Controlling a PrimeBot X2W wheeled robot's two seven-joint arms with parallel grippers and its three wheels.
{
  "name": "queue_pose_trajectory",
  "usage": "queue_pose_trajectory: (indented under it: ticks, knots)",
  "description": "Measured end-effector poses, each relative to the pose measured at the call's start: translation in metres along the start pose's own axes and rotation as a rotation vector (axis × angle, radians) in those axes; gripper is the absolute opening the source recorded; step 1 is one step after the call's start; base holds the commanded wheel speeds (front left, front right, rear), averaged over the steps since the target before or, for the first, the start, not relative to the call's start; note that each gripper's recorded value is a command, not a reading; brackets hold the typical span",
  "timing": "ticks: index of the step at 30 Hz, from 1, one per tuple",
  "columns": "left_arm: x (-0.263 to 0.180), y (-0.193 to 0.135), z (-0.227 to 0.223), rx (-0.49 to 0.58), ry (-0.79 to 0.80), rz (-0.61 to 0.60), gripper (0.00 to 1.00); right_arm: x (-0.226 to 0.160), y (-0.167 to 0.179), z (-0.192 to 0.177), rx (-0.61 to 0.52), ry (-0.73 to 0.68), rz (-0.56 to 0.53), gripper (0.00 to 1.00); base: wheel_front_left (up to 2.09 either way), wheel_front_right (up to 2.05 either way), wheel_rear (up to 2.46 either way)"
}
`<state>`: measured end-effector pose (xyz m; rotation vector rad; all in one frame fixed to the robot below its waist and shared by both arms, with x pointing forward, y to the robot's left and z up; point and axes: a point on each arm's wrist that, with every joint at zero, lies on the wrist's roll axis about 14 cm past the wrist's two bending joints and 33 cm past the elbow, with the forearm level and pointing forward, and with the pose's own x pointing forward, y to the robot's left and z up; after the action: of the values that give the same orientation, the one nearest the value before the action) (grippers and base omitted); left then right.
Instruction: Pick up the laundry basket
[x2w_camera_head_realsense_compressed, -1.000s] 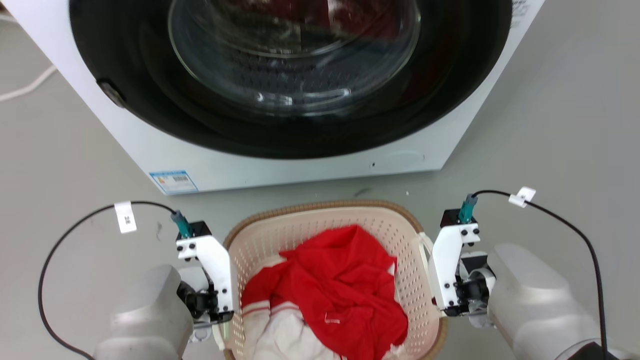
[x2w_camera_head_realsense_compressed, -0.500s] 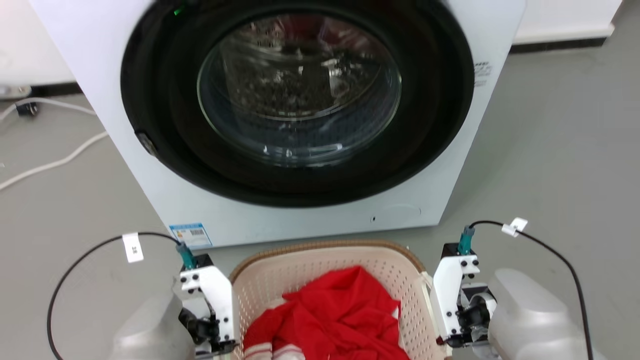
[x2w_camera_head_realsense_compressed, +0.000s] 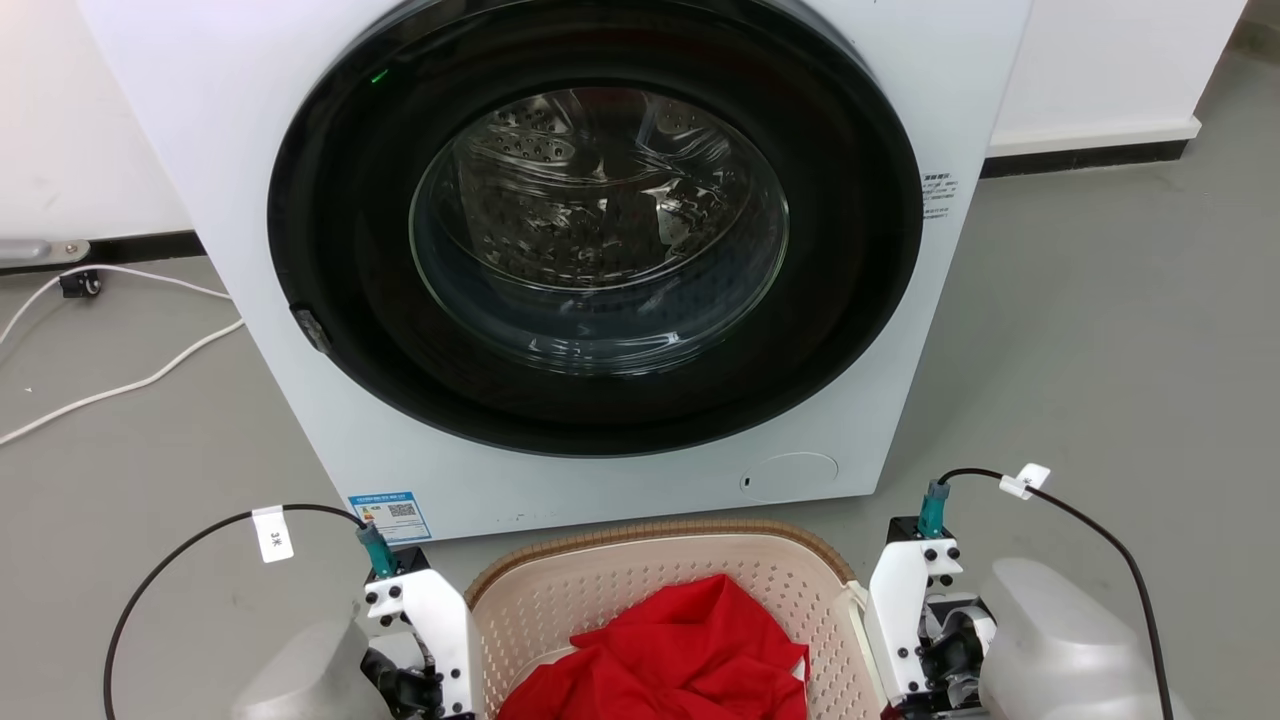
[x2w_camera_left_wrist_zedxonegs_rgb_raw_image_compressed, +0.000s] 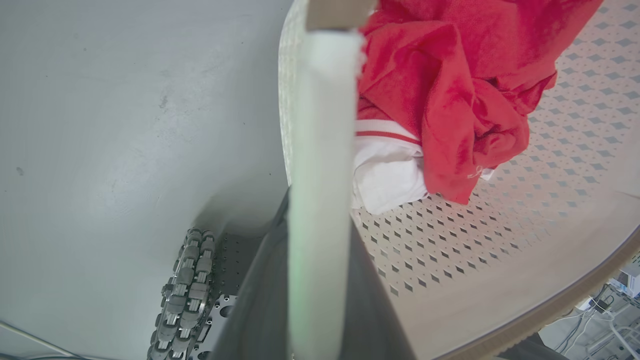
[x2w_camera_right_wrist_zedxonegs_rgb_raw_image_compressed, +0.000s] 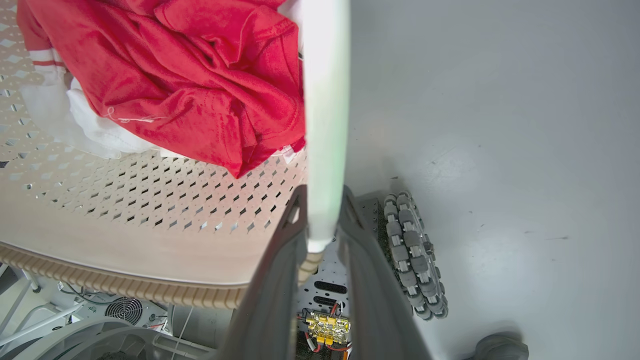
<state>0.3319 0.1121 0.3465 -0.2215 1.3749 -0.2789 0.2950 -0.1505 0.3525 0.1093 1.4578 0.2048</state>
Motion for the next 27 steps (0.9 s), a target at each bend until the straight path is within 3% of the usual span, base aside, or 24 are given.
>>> queue_pose_trajectory:
  ticks: [27]
  knots:
    - [-0.0021, -0.0056, -0.0006, -0.015, -0.011, -0.017, 0.0, -0.0048, -0.0023, -0.0012, -0.004, 0.017, -0.017, 0.0, 0.0, 0.0, 0.0]
